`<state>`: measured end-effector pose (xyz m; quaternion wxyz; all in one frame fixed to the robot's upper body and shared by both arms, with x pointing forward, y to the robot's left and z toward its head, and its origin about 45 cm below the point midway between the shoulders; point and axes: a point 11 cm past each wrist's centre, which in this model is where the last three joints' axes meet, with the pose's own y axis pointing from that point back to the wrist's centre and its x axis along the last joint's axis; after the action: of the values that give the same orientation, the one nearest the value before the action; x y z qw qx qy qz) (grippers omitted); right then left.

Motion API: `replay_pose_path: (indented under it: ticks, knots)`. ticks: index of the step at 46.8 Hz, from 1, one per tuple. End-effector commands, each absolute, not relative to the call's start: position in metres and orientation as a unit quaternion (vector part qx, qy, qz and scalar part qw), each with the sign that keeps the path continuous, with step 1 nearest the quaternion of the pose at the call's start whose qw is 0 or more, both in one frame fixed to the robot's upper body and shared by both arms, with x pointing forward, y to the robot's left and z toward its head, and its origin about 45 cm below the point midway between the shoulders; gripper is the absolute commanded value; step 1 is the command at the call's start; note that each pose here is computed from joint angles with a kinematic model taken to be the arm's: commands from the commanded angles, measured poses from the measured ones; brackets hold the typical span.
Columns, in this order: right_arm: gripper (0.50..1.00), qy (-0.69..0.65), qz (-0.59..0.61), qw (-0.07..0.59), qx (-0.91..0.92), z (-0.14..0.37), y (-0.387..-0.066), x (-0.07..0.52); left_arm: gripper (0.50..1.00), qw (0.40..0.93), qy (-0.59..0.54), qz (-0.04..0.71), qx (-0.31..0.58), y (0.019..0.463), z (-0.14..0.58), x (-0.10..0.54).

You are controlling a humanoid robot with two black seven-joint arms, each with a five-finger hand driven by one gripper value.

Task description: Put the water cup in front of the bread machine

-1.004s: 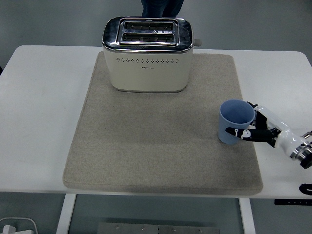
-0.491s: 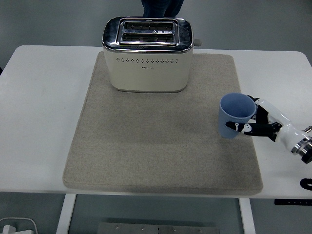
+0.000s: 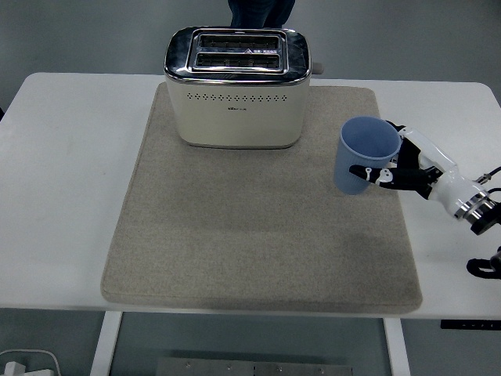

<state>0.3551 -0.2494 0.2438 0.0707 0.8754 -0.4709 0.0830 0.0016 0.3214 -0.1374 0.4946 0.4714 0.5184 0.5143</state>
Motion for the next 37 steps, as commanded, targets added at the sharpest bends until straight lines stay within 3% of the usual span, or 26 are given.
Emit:
replay_pose_path:
  ticks: [1,27,37]
  knots:
    - [0.5,-0.459,0.085,0.07,0.882,0.244,-0.239,0.357,0.999,0.494,0.519,0.514,0.471,0.321,-0.137,0.001]
    - [0.5,-0.388,0.076,0.054,0.917,0.237,-0.15,0.374,0.999,0.494,0.519,0.514,0.471,0.321,-0.137,0.001]
    - [0.5,-0.378,0.082,0.053,0.92,0.24,-0.129,0.387,0.999,0.494,0.519,0.514,0.471,0.321,-0.137,0.001]
